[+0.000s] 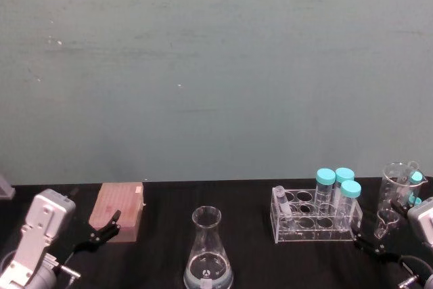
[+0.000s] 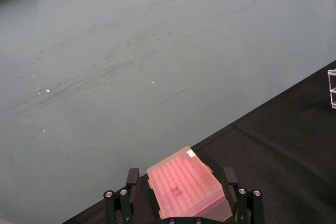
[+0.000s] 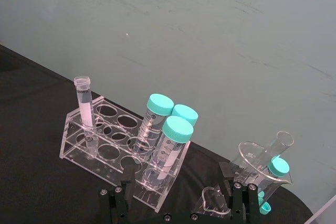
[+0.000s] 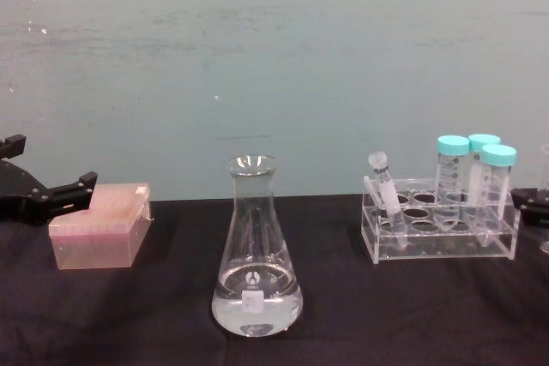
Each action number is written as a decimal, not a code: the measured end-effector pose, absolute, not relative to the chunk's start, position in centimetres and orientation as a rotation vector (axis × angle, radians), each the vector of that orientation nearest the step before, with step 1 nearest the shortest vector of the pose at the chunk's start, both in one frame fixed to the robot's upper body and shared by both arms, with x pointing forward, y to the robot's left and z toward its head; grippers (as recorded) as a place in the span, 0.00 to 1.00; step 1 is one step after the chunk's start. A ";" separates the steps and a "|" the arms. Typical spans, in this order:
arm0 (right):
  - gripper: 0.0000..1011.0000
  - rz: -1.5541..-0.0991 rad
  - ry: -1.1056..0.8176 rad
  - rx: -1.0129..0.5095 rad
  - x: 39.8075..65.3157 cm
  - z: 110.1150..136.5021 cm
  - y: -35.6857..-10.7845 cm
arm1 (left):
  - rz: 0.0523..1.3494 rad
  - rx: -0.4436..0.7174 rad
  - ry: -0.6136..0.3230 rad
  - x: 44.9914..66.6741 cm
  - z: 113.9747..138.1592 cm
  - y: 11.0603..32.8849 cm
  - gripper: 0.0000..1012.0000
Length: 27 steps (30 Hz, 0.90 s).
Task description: Pour the liquid from the test tube into the beaker using one hand.
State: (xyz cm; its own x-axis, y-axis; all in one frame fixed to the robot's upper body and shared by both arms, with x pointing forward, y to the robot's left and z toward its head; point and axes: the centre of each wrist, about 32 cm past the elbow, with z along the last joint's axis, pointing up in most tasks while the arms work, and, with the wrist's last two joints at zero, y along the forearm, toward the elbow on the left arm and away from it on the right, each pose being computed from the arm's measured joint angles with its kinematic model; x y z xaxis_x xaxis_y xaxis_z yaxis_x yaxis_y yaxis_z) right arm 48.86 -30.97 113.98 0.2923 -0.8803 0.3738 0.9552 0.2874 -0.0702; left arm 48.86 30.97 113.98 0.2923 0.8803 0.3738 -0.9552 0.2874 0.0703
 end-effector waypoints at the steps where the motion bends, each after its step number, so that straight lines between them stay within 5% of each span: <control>1: 0.99 -1.248 -0.285 -0.304 48.9 114.0 -31.0 | 1.248 0.304 -0.285 48.9 114.0 31.0 0.99; 27: 0.99 -1.248 -0.285 -0.304 48.9 114.0 -31.0 | 1.248 0.304 -0.285 48.9 114.0 31.0 0.99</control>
